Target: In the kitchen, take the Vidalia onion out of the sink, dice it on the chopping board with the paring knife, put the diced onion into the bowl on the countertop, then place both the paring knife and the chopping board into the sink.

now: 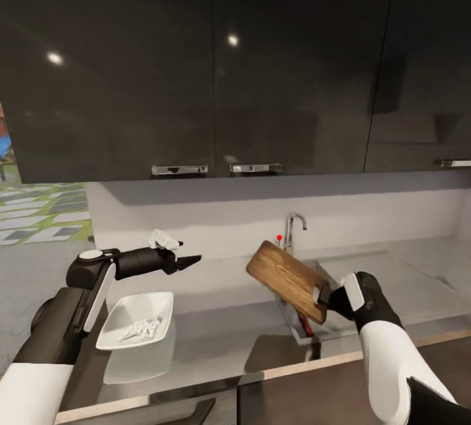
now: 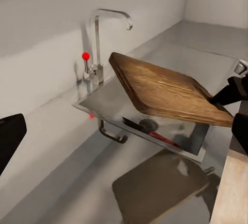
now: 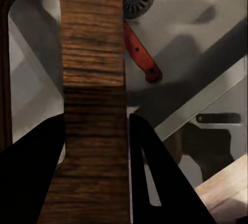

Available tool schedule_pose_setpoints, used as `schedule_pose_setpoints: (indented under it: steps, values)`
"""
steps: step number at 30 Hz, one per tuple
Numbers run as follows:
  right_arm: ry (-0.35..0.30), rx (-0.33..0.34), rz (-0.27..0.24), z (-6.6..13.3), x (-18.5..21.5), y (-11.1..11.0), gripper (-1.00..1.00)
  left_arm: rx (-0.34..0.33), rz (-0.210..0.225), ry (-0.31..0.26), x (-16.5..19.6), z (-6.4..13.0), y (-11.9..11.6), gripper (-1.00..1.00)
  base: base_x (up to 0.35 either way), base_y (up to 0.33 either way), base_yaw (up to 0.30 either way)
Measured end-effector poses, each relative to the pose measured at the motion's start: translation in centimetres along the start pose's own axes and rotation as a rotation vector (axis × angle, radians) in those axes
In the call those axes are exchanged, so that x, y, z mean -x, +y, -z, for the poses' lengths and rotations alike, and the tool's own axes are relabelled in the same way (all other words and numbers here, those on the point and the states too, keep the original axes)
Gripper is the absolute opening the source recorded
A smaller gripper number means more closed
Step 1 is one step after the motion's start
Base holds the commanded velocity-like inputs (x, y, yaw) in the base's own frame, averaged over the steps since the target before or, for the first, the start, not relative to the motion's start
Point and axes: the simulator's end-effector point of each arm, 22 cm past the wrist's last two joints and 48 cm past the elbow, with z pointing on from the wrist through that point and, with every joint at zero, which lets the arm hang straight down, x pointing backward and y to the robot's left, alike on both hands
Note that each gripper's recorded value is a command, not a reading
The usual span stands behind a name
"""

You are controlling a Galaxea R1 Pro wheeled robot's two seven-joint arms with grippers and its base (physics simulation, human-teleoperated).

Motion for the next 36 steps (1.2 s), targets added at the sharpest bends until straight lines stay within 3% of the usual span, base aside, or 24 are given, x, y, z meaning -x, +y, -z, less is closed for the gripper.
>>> schedule_pose_setpoints:
  steps: [1,2,4,5,6,7,8,9,10,12,13,17,25,36]
  values:
    - [-0.027,-0.067,-0.027,0.2,0.8,-1.5,-1.0,0.0,0.0,0.0,0.0,0.0,0.0,1.0,0.0,0.0,0.0]
    - [-0.03,-0.128,0.002,0.3,0.8,-2.8,-1.0,0.0,0.0,0.0,0.0,0.0,0.0,1.0,0.0,0.0,0.0]
    - [-0.11,-0.138,-0.087,0.7,2.7,-3.1,-1.0,-0.001,0.0,-0.001,0.0,0.0,-0.1,1.0,0.0,0.0,0.0]
    - [-0.118,-0.17,-0.088,0.7,2.7,-3.7,-1.0,-0.001,0.0,-0.001,0.0,0.0,-0.1,1.0,0.0,0.0,0.0]
    - [-0.145,-0.17,-0.157,0.7,3.1,-3.7,-1.0,-0.001,0.001,0.0,0.0,-0.1,0.0,1.0,0.0,0.0,0.0]
    - [-0.195,-0.214,-0.203,1.5,4.3,-4.8,-1.0,-0.001,0.0,-0.001,0.0,0.0,-0.1,1.0,0.0,0.0,0.0]
    - [-0.185,-0.233,-0.218,1.4,4.0,-5.1,-1.0,-0.001,0.0,-0.001,0.0,0.0,-0.1,1.0,0.0,0.0,0.0]
    - [-0.165,-0.268,-0.405,1.7,3.0,-5.1,-1.0,-0.001,0.0,-0.001,0.0,-0.1,0.0,1.0,0.0,0.0,0.0]
    - [-0.223,-0.368,-0.434,3.0,4.2,-7.9,-1.0,-0.001,0.0,-0.002,0.0,0.0,-0.1,1.0,0.0,0.0,0.0]
    - [-0.189,-0.331,-0.531,2.5,3.2,-6.7,-1.0,-0.001,0.0,-0.001,0.0,-0.1,0.0,1.0,0.0,0.0,0.0]
    - [-0.201,-0.358,-0.534,2.9,3.3,-7.4,-1.0,-0.001,0.0,-0.001,0.0,0.0,-0.1,1.0,0.0,0.0,0.0]
    - [-0.184,-0.333,-0.599,2.5,2.7,-6.3,-1.0,-0.001,-0.001,-0.002,0.0,0.0,-0.1,1.0,0.0,0.0,0.0]
    - [-0.158,-0.324,-0.587,1.6,1.2,-4.5,-1.0,-0.01,0.007,0.003,-0.4,-0.6,-0.2,1.0,0.0,0.0,0.0]
    - [-0.132,-0.332,-0.574,0.8,0.0,-4.1,-1.0,-0.011,0.01,0.004,-0.5,-0.7,-0.2,1.0,0.0,0.0,0.0]
